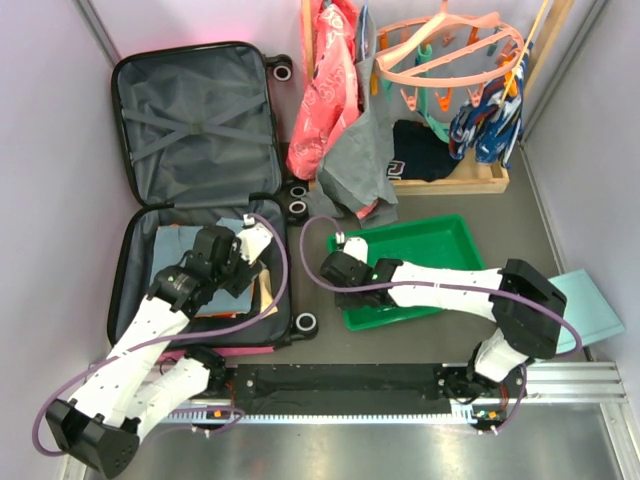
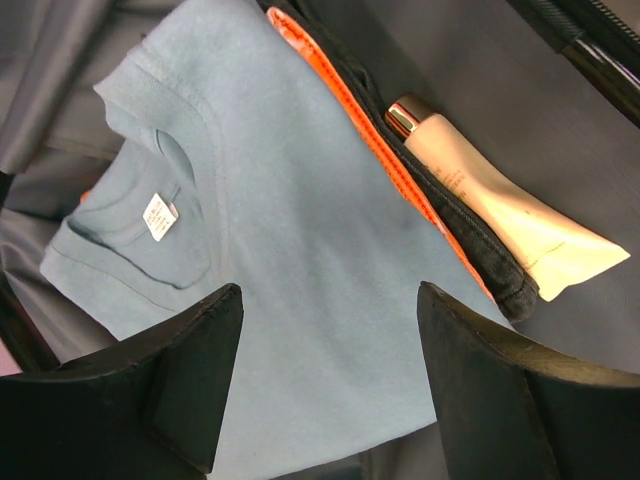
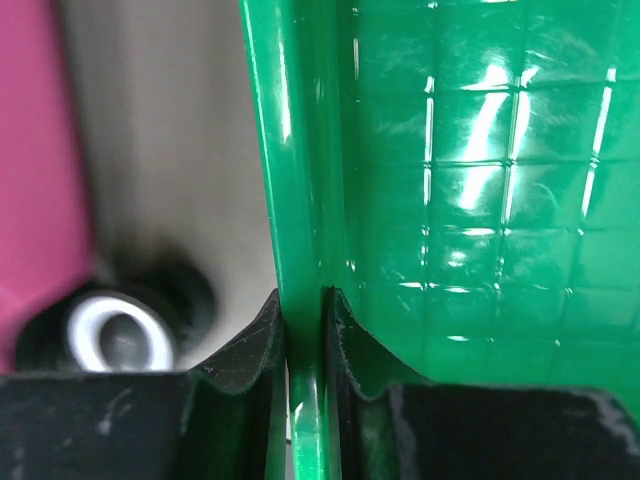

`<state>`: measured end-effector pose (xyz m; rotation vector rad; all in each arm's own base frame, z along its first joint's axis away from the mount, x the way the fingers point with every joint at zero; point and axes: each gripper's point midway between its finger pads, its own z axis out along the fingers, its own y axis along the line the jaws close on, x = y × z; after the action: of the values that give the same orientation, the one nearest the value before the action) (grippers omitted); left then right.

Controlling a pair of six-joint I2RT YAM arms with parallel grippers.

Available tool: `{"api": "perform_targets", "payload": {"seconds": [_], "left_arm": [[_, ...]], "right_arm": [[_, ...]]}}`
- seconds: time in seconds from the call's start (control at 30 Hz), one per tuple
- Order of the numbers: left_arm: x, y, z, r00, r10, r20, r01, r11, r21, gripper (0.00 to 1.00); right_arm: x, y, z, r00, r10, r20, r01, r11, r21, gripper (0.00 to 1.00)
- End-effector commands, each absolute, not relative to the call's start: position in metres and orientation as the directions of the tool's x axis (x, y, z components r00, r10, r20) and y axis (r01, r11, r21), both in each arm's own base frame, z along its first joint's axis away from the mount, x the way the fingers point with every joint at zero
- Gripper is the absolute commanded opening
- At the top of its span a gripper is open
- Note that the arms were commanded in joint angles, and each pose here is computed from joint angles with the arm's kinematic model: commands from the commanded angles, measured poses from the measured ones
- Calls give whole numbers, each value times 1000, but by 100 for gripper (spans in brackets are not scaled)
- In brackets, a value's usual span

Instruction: Open, take out, and arrange the luggage

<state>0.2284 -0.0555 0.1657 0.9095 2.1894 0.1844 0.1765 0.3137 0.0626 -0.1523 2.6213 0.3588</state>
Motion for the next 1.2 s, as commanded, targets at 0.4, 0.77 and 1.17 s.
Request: {"api": "perform_targets", "payload": {"seconds": [0.4, 0.77, 1.17], "left_arm": [[236, -32, 176, -525, 555, -645, 397, 830, 391, 75], [240, -6, 192, -590, 459, -665, 255, 887, 385, 78], [253, 75, 187, -723, 260, -640, 60, 947, 317, 70]], "right_arm": [[225, 435, 95, -842, 338, -420, 44, 819, 572, 35], [226, 406, 213, -578, 142, -804, -213, 924, 317, 60], [200, 500, 241, -666, 72, -742, -446, 759, 474, 62]]}}
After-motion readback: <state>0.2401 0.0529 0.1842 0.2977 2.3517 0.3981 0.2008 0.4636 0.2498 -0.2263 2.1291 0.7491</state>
